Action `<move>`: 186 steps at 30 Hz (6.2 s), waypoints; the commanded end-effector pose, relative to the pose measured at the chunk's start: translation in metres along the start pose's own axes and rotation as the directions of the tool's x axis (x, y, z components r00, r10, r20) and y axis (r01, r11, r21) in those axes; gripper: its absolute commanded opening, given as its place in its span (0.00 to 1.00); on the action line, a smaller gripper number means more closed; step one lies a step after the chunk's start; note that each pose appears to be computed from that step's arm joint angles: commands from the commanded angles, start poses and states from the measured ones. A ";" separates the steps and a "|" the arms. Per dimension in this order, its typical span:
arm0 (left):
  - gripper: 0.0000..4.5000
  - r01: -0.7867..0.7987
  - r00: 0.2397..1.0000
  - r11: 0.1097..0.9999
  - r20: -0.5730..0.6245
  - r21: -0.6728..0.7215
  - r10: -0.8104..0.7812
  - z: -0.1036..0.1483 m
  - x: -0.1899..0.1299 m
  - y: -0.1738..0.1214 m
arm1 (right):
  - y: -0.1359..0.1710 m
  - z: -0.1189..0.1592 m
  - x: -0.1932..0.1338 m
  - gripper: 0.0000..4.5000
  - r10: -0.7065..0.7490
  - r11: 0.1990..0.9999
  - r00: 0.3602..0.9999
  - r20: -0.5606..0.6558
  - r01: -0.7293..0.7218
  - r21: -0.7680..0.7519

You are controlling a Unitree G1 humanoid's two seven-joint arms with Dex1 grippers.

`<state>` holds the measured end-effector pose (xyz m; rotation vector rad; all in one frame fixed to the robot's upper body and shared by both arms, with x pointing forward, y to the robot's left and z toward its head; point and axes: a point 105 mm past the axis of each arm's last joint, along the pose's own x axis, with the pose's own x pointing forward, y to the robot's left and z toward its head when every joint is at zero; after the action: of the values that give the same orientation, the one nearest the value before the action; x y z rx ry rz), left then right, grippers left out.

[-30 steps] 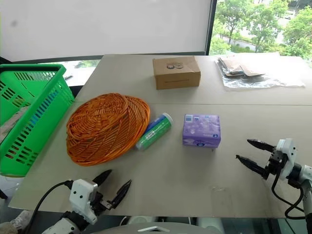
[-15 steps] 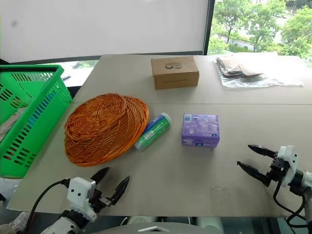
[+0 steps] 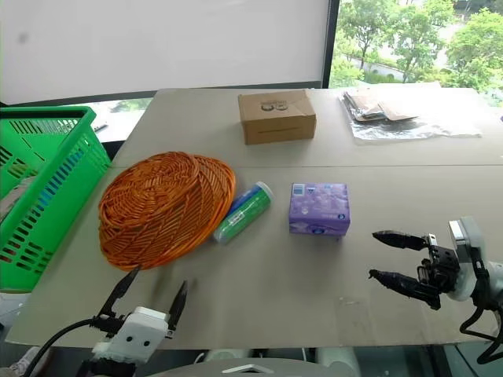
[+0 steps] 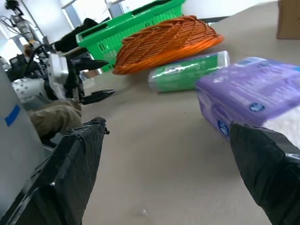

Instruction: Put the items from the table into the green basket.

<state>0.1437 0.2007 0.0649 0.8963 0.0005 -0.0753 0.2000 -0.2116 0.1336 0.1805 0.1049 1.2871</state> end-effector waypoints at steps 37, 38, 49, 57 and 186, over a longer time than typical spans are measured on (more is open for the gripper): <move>0.14 -0.598 0.801 0.736 0.214 0.315 0.559 0.012 0.067 0.098 | -0.009 0.052 0.021 1.00 0.000 0.990 0.964 0.266 0.037 -0.137; 0.14 -0.621 0.784 0.729 0.219 0.288 0.581 0.017 0.072 0.106 | -0.010 0.053 0.021 1.00 0.003 0.990 0.963 0.269 0.036 -0.138; 0.14 -0.754 0.620 0.654 0.264 -0.058 0.738 0.107 0.181 0.221 | -0.023 0.063 0.034 1.00 0.003 0.983 0.949 0.317 0.056 -0.177; 0.14 -0.641 0.740 0.767 0.265 0.004 0.618 0.131 0.267 0.213 | -0.026 0.068 0.041 1.00 -0.020 0.971 0.935 0.353 0.102 -0.215; 0.99 -0.385 0.912 0.771 -0.078 -0.507 0.404 0.030 0.163 0.271 | -0.009 0.136 0.130 1.00 0.019 0.911 0.984 0.179 0.057 -0.408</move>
<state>0.3085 0.3812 0.2838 0.3306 -0.1503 0.4768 0.2751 -0.0943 0.2556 -0.0224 -0.2612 1.2628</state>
